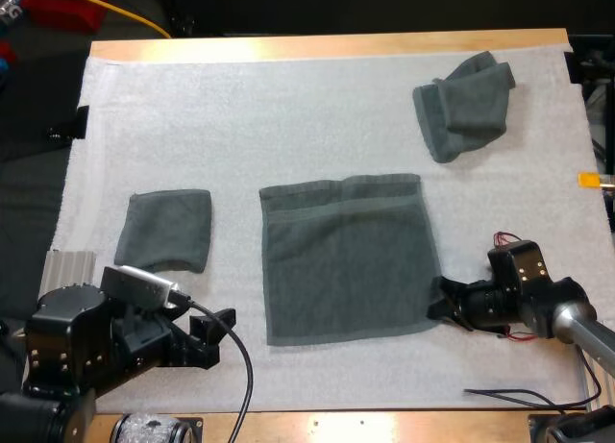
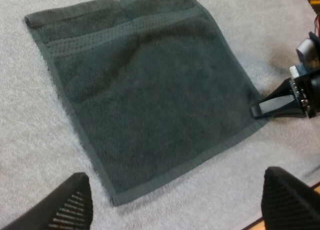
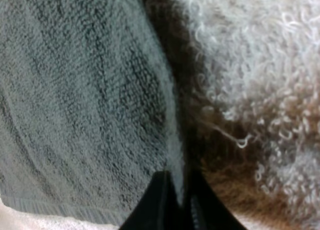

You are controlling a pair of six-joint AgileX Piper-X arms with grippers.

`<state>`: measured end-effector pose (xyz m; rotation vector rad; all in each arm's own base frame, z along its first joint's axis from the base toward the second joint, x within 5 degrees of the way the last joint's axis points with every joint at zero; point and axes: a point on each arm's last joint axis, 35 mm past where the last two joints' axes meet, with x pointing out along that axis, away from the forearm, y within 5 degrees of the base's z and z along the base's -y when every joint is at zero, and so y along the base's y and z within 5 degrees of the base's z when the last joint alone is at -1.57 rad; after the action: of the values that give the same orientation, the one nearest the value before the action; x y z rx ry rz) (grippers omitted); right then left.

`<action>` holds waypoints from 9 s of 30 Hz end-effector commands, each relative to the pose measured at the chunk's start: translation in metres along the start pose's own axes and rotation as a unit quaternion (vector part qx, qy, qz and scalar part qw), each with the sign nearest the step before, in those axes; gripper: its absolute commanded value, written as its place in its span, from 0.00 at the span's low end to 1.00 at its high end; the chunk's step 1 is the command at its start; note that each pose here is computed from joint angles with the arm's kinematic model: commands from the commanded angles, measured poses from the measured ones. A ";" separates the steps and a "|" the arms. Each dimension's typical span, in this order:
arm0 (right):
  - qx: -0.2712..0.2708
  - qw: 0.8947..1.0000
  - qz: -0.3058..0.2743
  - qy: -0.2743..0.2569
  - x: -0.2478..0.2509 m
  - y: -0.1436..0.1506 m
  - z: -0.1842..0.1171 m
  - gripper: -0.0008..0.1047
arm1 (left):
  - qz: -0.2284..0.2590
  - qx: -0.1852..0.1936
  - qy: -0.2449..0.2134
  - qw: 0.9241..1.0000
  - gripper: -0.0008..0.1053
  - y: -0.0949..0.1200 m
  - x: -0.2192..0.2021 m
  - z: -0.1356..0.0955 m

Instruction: Pick towel from pile, fold and stack

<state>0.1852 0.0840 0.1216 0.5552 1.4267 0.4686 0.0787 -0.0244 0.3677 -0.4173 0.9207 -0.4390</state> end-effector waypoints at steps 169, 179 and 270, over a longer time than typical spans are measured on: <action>0.102 0.978 0.049 -0.173 -0.013 0.041 0.058 0.02 | -0.205 -0.250 0.197 0.926 0.01 0.101 0.257 0.023; 0.102 0.973 0.053 -0.202 -0.007 0.034 0.070 0.02 | -0.141 -0.235 0.143 0.951 0.01 0.106 0.261 0.028; -0.247 0.934 -0.182 -0.185 -0.139 0.086 0.008 0.72 | -0.067 0.022 0.066 0.995 0.66 -0.029 0.116 0.004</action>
<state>0.1834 0.0687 0.2812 -0.0218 0.9759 0.3900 0.1391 -0.1103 0.3046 -0.4159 1.0333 -0.6205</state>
